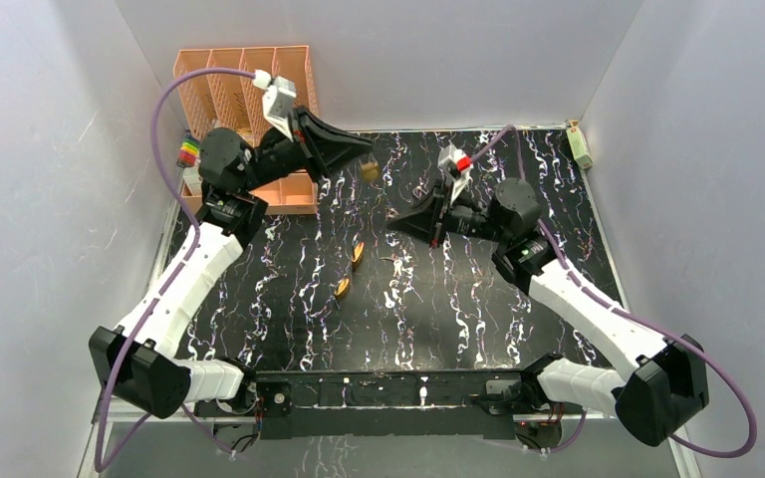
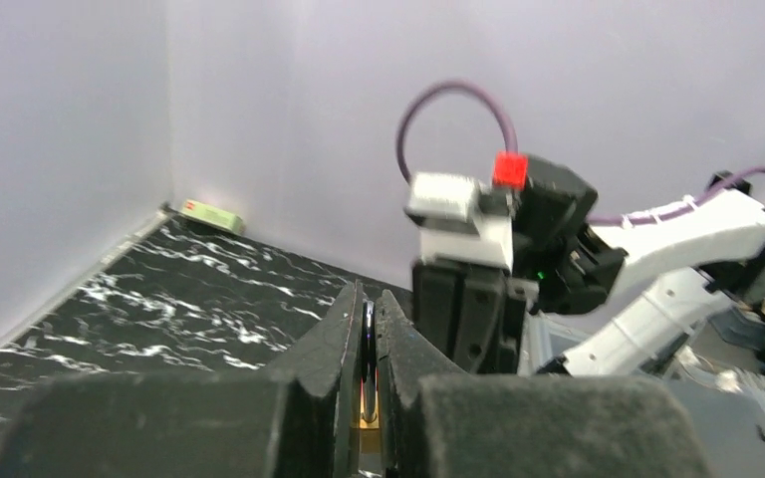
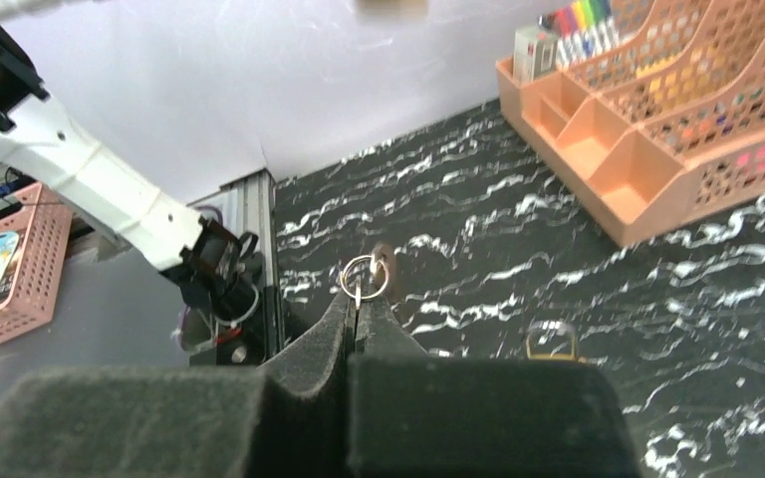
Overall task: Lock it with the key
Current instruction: Lock the lock, then place the lock at the center of the board, then place the key at the center of the board.
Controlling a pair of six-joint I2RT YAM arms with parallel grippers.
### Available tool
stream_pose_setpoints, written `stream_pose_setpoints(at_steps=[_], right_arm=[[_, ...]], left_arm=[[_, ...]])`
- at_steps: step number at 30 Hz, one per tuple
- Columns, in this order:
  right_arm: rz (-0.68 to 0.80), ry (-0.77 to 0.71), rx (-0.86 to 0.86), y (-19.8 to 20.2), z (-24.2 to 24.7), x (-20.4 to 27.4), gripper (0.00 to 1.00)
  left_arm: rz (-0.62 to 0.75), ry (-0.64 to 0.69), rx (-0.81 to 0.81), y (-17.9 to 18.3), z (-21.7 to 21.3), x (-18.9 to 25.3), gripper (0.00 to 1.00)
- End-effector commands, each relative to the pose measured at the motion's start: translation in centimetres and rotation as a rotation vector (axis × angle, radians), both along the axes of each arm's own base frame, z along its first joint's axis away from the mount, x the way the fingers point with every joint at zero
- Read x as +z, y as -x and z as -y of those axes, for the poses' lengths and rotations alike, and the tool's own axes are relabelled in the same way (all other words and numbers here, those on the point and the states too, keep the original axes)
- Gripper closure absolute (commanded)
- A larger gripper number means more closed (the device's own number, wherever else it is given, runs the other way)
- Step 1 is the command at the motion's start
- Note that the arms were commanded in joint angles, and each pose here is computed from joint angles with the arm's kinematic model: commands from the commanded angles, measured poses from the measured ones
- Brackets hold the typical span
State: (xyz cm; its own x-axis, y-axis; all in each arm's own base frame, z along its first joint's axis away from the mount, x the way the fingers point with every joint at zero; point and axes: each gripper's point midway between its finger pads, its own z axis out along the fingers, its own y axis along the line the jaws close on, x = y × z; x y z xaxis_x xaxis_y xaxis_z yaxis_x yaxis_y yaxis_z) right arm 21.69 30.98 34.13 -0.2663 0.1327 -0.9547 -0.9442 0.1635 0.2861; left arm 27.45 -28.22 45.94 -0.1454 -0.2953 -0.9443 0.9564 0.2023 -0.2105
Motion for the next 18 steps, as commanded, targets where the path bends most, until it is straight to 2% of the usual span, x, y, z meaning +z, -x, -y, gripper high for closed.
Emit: stream_pose_setpoints(at_steps=[1,5,10,14,18], right_arm=[[-0.06,0.044,0.024,1.3,0.6,-3.3,1.0],[-0.113,0.093,-0.007,1.6,1.1,-5.9,1.0],[-0.177,0.204,-0.046,1.9,1.1,-9.0,1.0],[-0.224,0.303,-0.051,2.8,0.1,-11.9,1.0],[-0.28,0.404,-0.045,4.1,-1.1,-15.1,1.0]], left_arm=[[0.147,0.098,0.068,0.2,-2.8,5.7,1.0],[0.137,0.03,0.155,-0.6,-3.7,3.7,1.0],[0.088,-0.171,0.368,-1.4,-6.5,-4.0,1.0],[0.1,-0.247,0.512,0.3,-9.6,-9.6,1.0],[0.075,-0.258,0.59,3.0,-11.9,-13.1,1.0]])
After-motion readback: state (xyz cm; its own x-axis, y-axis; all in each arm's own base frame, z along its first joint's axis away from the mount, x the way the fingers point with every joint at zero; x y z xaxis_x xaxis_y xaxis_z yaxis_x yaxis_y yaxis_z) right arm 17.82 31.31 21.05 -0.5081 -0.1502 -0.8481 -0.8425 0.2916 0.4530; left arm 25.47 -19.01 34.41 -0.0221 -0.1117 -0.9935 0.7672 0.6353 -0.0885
